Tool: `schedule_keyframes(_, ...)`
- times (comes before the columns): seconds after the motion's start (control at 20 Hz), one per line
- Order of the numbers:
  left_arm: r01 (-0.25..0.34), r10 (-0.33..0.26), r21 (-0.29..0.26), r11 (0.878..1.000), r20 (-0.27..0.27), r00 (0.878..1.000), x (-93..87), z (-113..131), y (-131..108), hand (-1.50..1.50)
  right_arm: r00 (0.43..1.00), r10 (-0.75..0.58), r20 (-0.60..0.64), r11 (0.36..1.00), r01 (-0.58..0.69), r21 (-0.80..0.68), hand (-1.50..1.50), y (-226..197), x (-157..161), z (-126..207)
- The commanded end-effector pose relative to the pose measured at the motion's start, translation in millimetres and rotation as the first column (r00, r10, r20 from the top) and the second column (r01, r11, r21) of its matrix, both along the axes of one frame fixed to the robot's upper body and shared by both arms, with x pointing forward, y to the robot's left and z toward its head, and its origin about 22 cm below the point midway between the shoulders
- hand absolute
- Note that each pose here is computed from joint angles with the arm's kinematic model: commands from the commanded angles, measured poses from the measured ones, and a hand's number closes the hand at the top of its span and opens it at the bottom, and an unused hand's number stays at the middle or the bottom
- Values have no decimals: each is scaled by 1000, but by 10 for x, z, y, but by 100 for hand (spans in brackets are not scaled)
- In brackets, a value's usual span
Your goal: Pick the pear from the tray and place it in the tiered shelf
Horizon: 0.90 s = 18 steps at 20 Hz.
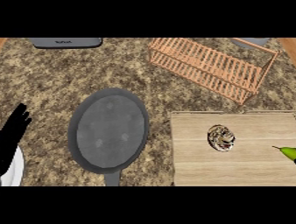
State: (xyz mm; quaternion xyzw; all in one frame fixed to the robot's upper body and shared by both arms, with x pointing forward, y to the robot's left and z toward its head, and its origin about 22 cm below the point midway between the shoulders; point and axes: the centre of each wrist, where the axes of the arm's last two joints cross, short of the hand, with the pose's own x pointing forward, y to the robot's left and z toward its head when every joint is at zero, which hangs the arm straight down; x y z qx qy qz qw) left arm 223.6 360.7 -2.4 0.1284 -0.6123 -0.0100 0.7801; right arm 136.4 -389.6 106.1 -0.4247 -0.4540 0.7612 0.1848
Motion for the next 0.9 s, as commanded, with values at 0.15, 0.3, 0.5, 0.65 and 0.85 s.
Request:
schedule_keyframes(0.15, 29, -29, -2, 1000, 0, 1000, -86, -43, 35, 0, 997, -72, 42, 991, 77, -113, -150, 300, -14, -184)
schedule_keyframes(0.3, 34, -34, -2, 999, 3, 999, -29, 22, -26, 0, 997, -75, 37, 988, 79, -131, -150, 318, 52, -447)
schedule_keyframes(0.5, 35, -35, -10, 999, 1, 999, 26, 66, -67, 0, 995, -93, 44, 987, 98, -129, -150, 108, 365, -435)
schedule_keyframes(0.65, 33, -33, -6, 999, 3, 999, 110, -115, -56, 0, 995, -77, 71, 986, 86, -140, -150, 278, 382, -478)
schedule_keyframes(0.85, 27, -27, -23, 999, 12, 1000, 158, -20, -194, 0, 995, -84, 57, 987, 91, -135, -150, -116, 579, -418)
